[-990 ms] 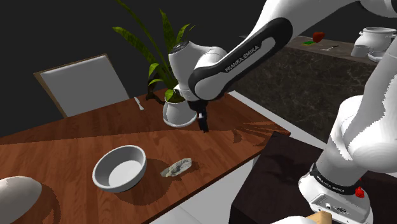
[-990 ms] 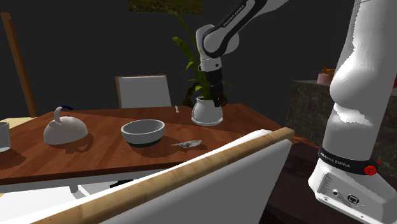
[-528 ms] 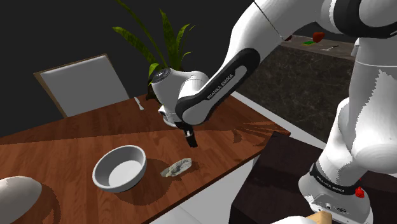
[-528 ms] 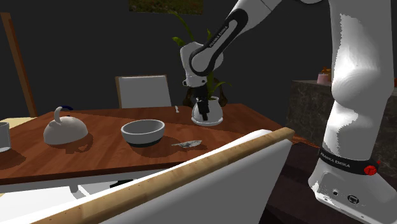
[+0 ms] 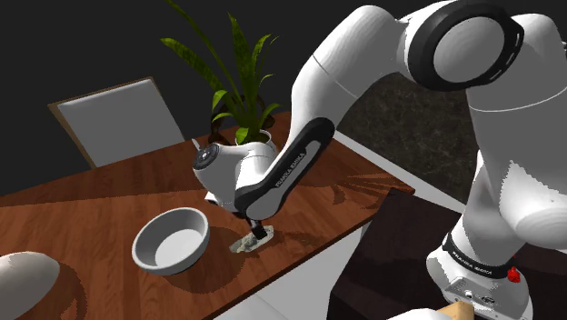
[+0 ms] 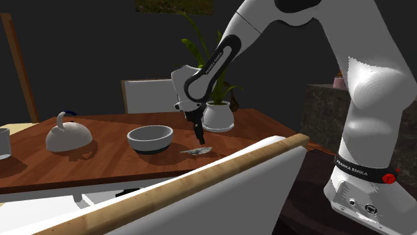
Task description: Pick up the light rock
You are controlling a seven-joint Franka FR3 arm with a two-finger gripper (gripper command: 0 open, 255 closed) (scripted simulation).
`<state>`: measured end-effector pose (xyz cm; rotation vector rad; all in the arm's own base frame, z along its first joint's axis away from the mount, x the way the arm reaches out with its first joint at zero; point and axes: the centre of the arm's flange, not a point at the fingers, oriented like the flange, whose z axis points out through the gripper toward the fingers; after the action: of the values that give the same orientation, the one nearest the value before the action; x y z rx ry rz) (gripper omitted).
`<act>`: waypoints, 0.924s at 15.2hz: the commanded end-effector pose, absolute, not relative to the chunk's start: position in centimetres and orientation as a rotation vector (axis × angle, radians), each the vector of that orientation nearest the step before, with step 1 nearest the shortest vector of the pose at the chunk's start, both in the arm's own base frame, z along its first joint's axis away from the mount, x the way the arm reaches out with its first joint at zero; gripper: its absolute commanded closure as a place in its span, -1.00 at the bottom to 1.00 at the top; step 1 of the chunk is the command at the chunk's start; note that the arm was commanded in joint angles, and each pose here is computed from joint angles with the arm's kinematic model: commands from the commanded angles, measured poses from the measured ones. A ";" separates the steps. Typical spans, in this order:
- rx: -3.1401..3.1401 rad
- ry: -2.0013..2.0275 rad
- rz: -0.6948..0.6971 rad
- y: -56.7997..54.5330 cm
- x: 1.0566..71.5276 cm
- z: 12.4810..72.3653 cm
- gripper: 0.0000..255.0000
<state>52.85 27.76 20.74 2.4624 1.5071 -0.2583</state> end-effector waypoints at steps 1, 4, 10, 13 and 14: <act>2.412 1.571 -0.260 29.5 53.2 18.7 -1.00; 2.406 1.578 -0.260 29.7 53.2 17.4 -1.00; 2.406 1.578 -0.260 29.7 53.2 14.4 -1.00; 2.406 1.578 -0.260 29.8 53.2 14.4 1.00; 2.406 1.578 -0.260 29.8 53.1 14.3 1.00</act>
<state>53.18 29.80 14.54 2.4058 1.5786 -0.2575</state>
